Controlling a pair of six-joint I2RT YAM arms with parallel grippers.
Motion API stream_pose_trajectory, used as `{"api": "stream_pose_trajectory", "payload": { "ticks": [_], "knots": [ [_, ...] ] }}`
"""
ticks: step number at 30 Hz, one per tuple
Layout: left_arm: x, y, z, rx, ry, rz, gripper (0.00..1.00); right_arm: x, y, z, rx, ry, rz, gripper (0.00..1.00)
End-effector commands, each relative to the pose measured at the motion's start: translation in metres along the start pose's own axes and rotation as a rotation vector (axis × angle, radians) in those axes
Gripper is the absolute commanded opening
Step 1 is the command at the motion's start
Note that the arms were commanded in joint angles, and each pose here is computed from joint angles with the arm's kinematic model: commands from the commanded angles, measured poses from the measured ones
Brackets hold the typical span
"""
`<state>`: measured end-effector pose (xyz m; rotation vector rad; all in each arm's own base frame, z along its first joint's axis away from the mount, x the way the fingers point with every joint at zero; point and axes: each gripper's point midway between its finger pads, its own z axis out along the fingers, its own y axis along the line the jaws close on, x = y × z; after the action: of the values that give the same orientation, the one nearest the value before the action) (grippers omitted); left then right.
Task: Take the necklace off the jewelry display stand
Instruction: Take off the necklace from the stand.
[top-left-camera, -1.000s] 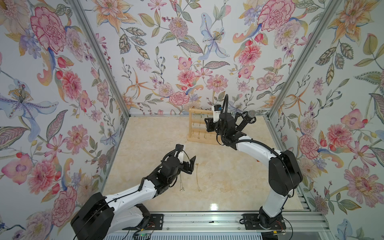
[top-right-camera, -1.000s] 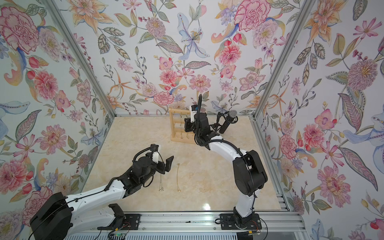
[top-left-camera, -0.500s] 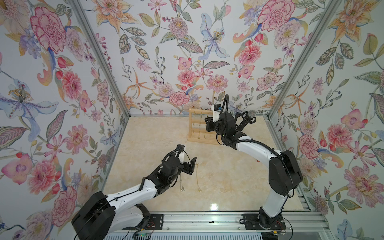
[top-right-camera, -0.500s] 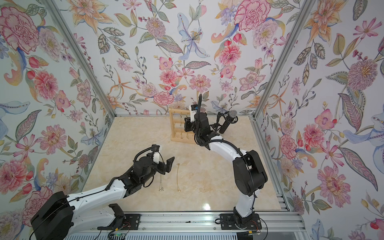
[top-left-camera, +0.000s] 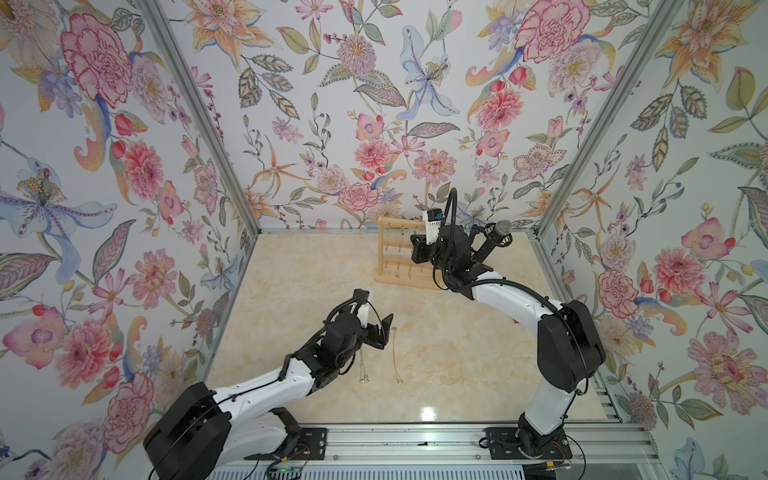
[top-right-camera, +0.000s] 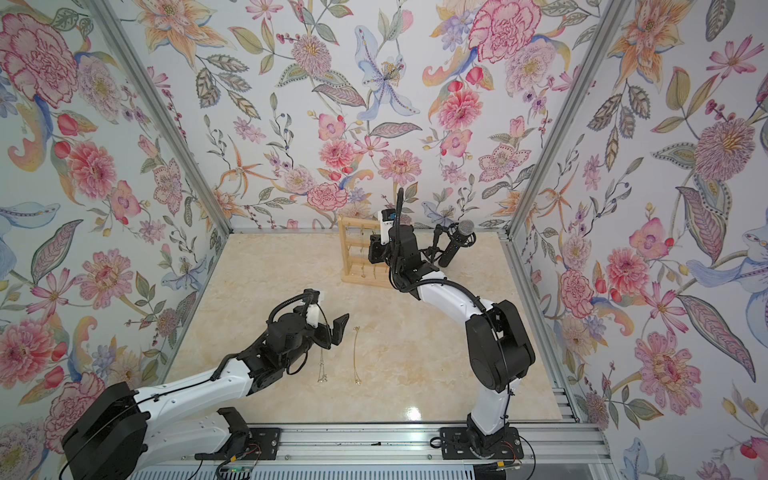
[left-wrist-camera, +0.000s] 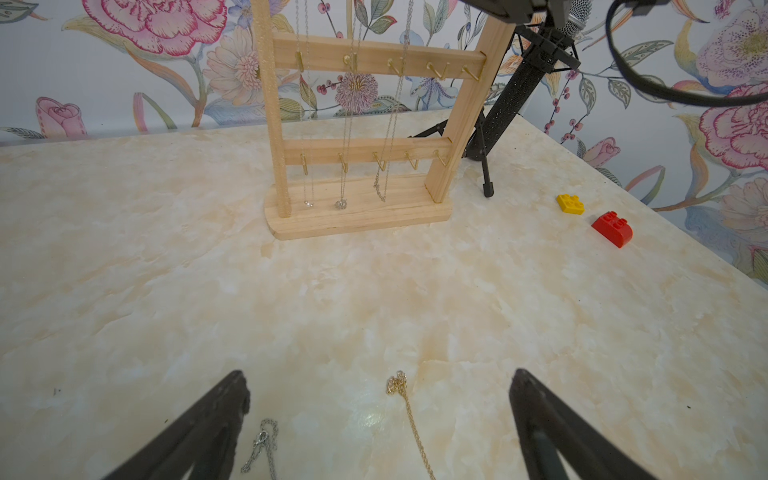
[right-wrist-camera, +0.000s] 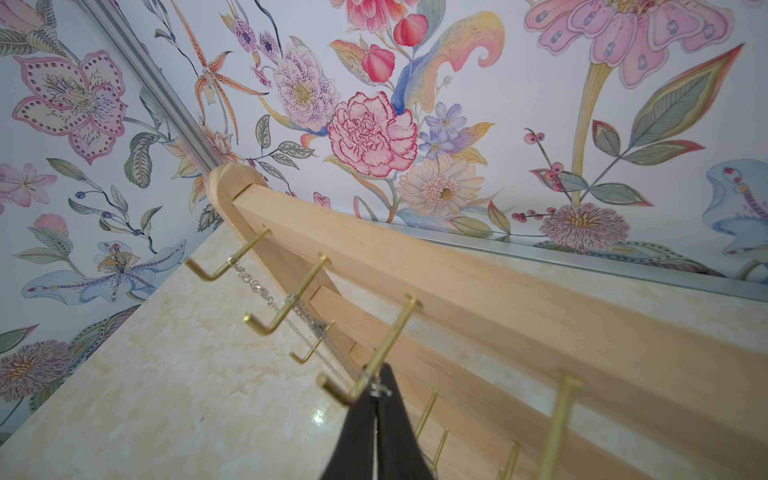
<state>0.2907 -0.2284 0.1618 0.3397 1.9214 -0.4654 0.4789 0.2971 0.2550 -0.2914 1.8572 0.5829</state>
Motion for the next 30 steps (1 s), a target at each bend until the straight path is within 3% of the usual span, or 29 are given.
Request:
{"api": "stream_pose_trajectory", "payload": {
  "ticks": [1,30],
  "knots": [
    [-0.003,-0.001,0.002,0.007,-0.005,0.015,0.99,-0.023,0.007,-0.005,-0.026,-0.050,-0.023,0.04],
    [-0.002,-0.001,0.003,0.009,0.000,0.015,0.99,-0.045,0.023,-0.016,-0.117,-0.063,-0.030,0.00]
  ]
}}
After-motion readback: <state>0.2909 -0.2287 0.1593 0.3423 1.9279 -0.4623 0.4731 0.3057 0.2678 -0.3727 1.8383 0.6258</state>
